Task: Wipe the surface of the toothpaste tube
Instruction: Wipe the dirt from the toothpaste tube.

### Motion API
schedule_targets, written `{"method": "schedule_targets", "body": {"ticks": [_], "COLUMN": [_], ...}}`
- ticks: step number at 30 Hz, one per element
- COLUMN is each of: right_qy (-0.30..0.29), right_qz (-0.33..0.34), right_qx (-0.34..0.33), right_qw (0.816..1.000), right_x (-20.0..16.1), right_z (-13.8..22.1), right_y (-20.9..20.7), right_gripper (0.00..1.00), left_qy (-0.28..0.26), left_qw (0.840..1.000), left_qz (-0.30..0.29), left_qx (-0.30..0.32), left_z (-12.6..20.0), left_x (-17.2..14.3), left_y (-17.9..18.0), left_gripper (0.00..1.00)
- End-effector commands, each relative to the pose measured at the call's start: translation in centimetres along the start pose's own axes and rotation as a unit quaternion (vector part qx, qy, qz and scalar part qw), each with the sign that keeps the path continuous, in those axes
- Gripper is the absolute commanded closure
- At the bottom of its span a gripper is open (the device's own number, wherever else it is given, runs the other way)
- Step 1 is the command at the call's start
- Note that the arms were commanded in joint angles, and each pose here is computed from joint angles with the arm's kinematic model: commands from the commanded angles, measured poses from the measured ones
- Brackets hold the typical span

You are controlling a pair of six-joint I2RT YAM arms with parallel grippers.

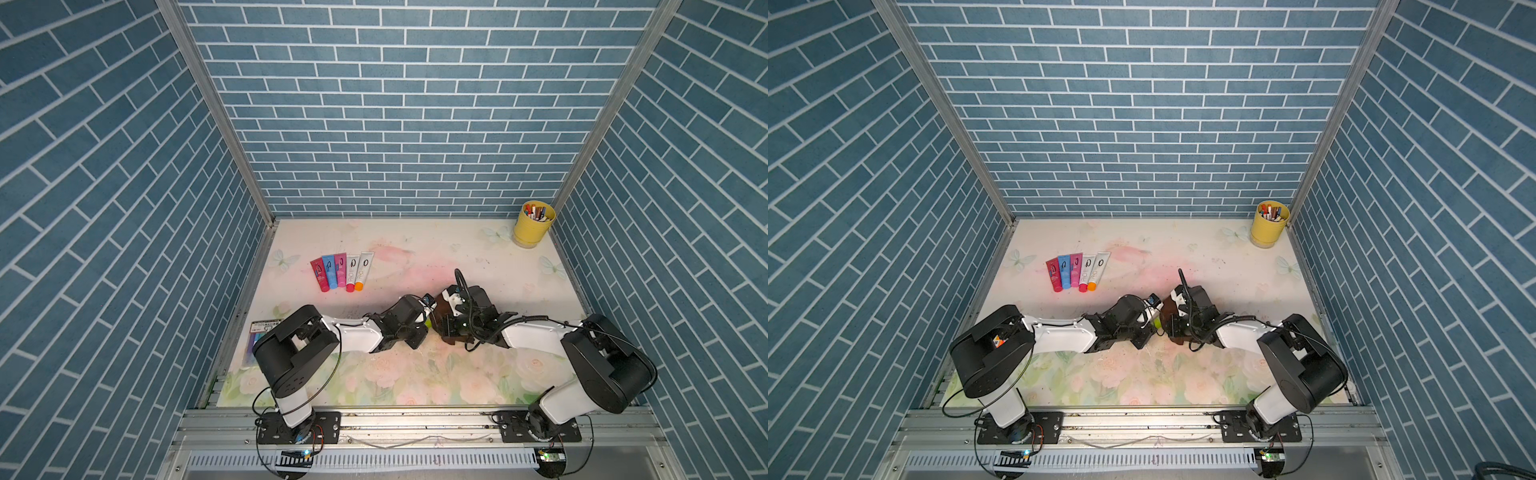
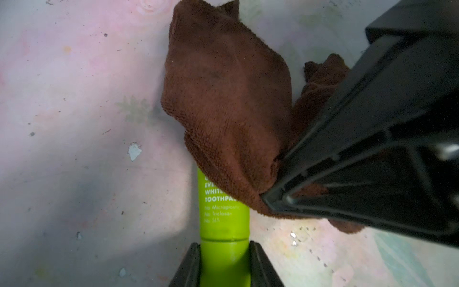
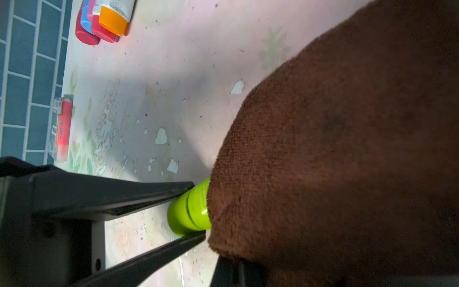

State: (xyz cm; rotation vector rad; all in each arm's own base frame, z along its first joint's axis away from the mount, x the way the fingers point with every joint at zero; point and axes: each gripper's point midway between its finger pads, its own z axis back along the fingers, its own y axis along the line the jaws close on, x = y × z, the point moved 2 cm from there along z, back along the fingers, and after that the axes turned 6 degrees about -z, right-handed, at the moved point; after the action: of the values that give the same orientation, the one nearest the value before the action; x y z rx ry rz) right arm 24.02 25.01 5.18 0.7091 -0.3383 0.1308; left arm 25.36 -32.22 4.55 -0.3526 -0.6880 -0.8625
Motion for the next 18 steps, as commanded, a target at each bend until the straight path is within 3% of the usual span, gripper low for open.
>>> {"method": "schedule_targets", "body": {"ticks": [1,10,18], "right_qy": [0.005,-0.062,-0.025], "right_qz": [-0.017,0.000,-0.005], "right_qx": [0.009,-0.032,-0.021], "right_qw": [1.000,0.998,0.999], "right_x": [0.4,4.8,3.6], "right_z": [-0.2,1.8,-0.3], "right_y": [0.7,0.8,0.1], "right_gripper": [1.00,1.00,1.00], "left_qy": [-0.013,-0.019,-0.018], "left_qw": [1.000,1.000,1.000], "left_qz": [0.008,0.007,0.006], "left_qx": [-0.005,-0.009,-0.011], "left_z": [0.3,0.7,0.6], "left_x": [0.6,0.7,0.7], "left_y": [-0.1,-0.2,-0.3], "left_gripper": [1.00,1.00,1.00]}}
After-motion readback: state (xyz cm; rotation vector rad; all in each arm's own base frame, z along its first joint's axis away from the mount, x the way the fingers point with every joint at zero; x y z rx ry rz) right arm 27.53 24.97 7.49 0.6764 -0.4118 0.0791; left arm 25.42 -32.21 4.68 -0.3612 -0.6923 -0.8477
